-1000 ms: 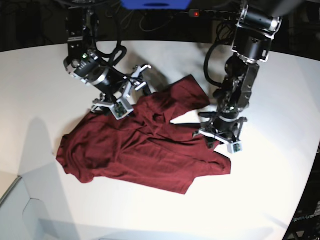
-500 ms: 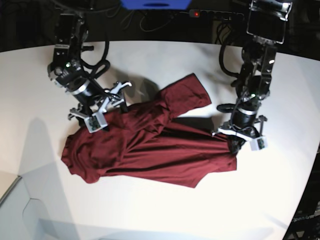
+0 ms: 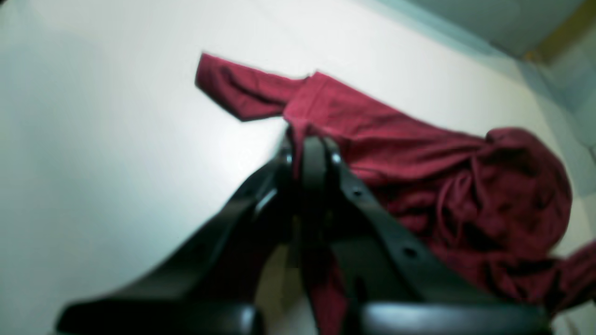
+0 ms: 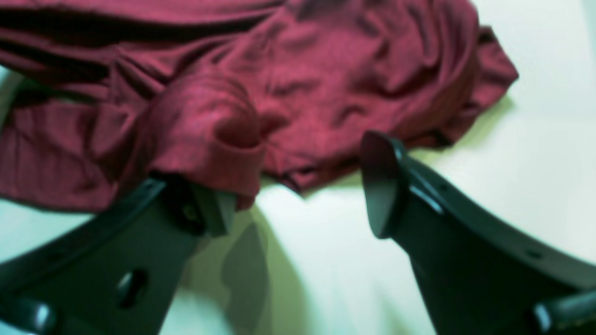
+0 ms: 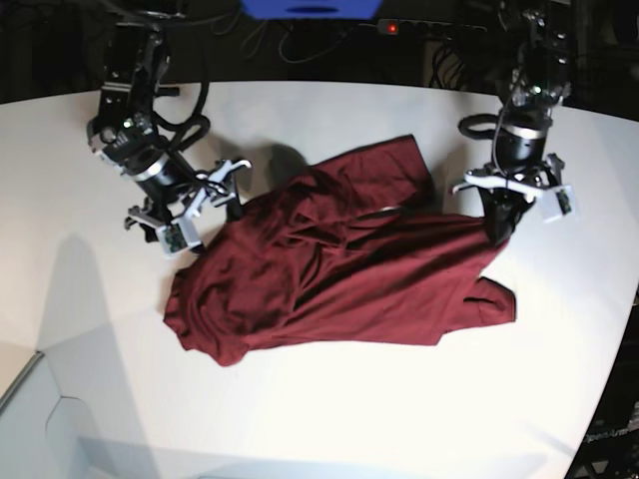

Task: Layout the t-shirt on the table in an organized manner, then fold the t-shirt properly
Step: 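Pull the shirt apart with both grippers, spreading the sleeve and body, then grasp the bunched shirt body with the right gripper and drag it, then grasp the shirt with both grippers and pull the body taut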

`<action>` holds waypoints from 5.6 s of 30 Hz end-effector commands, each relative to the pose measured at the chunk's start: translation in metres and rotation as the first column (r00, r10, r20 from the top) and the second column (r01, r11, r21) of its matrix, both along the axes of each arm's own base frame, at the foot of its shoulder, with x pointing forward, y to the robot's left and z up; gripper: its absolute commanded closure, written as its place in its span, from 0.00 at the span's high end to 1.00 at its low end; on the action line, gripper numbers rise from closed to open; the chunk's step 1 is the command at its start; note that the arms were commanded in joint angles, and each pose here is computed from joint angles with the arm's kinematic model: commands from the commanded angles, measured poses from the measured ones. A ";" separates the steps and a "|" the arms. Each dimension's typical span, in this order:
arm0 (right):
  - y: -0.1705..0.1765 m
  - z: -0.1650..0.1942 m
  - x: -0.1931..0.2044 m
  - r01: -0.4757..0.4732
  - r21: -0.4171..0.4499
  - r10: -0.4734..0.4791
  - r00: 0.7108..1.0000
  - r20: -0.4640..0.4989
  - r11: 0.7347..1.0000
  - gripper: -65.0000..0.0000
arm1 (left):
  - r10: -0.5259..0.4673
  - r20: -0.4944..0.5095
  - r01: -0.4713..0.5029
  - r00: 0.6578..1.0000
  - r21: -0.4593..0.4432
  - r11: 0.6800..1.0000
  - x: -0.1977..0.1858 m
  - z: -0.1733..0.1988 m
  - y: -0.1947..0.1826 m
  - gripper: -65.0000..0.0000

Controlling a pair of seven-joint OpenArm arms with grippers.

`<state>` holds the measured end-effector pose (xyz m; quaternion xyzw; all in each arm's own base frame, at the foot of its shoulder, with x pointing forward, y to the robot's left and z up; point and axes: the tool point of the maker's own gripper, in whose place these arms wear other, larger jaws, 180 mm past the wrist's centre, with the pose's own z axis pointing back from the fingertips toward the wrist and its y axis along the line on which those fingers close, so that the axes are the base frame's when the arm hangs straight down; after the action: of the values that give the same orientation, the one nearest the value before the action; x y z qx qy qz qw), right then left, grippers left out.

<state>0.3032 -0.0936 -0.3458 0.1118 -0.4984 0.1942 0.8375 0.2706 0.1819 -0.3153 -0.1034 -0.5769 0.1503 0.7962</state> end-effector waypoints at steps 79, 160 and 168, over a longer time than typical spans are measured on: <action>-0.229 -0.070 -0.068 0.159 -0.575 -0.339 0.914 -0.222 0.803 0.90 | 0.147 -0.397 -0.116 0.906 0.102 0.988 0.019 -0.149 0.083 0.52; -0.056 0.021 0.100 0.177 -0.051 -0.173 0.982 0.073 0.983 0.00 | 0.145 -0.349 -0.111 0.926 0.116 0.987 -0.048 -0.106 0.084 0.44; -0.007 -0.001 0.093 0.039 -0.060 -0.038 0.999 0.014 0.997 0.03 | 0.182 -0.161 -0.162 0.970 0.130 0.978 -0.017 -0.038 0.100 0.44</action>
<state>0.3860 -0.0995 -0.3636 0.0754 -0.4737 0.1966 0.8551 0.2477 0.2805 -0.3640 0.0065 -0.5038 0.2009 0.8401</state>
